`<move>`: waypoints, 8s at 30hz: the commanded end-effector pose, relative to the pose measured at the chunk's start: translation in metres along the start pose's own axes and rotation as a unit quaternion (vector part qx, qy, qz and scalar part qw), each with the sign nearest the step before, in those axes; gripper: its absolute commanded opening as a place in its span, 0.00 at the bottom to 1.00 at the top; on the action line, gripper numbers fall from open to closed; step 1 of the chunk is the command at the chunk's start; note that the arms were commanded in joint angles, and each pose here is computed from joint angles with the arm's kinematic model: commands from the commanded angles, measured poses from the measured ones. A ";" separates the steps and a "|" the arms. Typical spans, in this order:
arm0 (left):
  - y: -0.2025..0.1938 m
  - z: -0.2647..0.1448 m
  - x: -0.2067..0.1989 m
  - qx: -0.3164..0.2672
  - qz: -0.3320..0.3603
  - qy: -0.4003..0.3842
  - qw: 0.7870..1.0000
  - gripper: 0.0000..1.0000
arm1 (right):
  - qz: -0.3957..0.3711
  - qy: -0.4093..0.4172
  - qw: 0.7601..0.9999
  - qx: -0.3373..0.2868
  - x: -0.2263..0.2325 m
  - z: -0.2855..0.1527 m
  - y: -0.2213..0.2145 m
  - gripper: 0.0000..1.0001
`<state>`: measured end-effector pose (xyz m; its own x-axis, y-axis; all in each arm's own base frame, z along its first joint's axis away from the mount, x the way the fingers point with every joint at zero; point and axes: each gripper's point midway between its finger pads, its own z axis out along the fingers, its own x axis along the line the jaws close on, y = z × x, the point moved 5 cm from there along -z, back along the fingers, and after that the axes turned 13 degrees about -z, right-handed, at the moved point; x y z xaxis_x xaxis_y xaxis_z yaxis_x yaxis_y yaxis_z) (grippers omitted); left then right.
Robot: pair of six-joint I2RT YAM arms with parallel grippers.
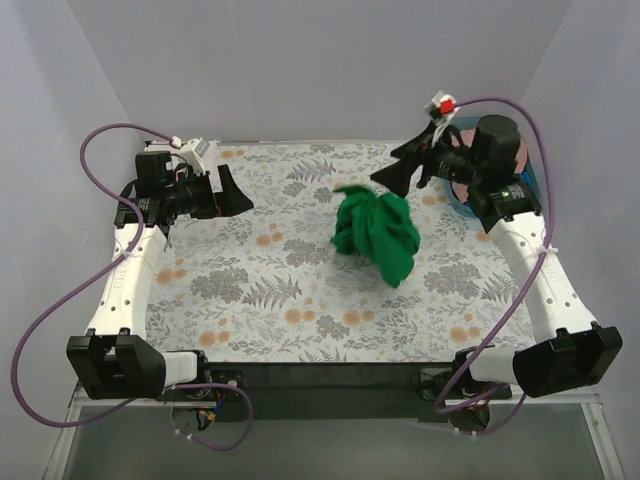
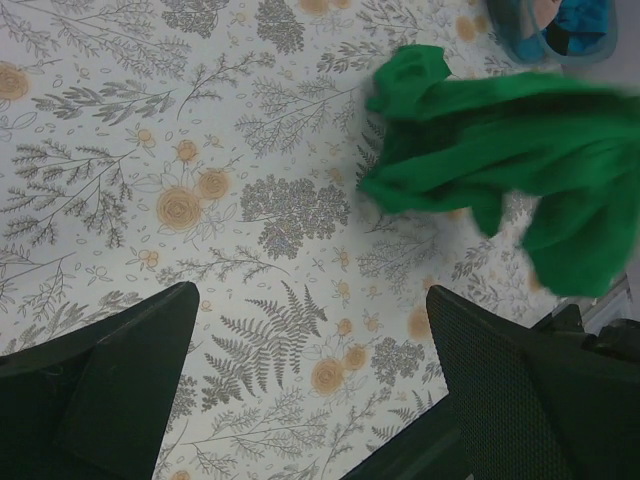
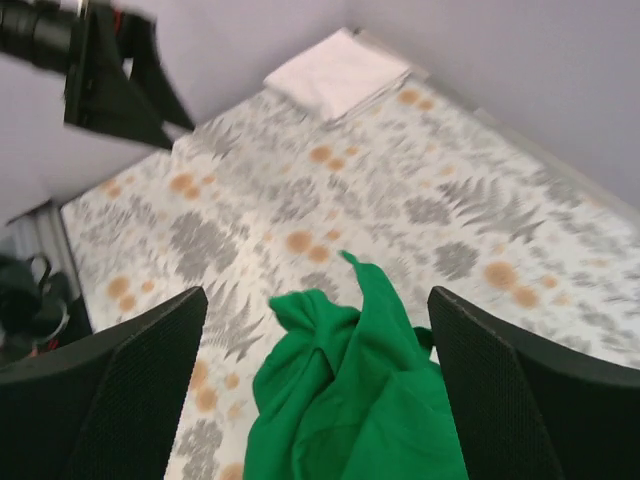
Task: Fold and stack the t-shirts
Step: Move the tshirt to the center of the board, then flatten the tshirt out
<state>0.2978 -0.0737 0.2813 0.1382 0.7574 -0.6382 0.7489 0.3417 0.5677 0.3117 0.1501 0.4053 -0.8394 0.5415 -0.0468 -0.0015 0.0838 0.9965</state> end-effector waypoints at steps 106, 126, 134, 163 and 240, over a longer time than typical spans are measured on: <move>-0.126 0.219 -0.090 0.096 0.261 -0.162 0.947 0.44 | 0.048 0.078 0.986 0.143 0.002 0.000 -0.105 0.01; -0.153 0.176 -0.108 0.118 0.297 -0.205 0.925 0.77 | 0.046 0.144 0.984 0.094 0.025 -0.004 -0.073 0.01; -0.136 0.192 -0.093 0.098 0.306 -0.121 0.939 0.10 | 0.020 0.126 0.987 0.098 0.026 -0.011 -0.069 0.01; -0.030 0.074 0.044 0.282 0.133 -0.089 0.946 0.02 | 0.009 0.139 0.949 0.283 0.027 0.057 -0.182 0.51; -0.192 0.121 0.018 0.154 0.639 -0.171 0.734 0.39 | 0.023 0.059 0.861 0.505 -0.010 -0.055 -0.321 0.01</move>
<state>0.2275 -0.1886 0.0908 0.9789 0.1455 0.1434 0.0074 -0.7266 0.6870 0.2856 0.0673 0.0731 -0.8733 0.4821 0.0703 0.4687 0.7921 0.3911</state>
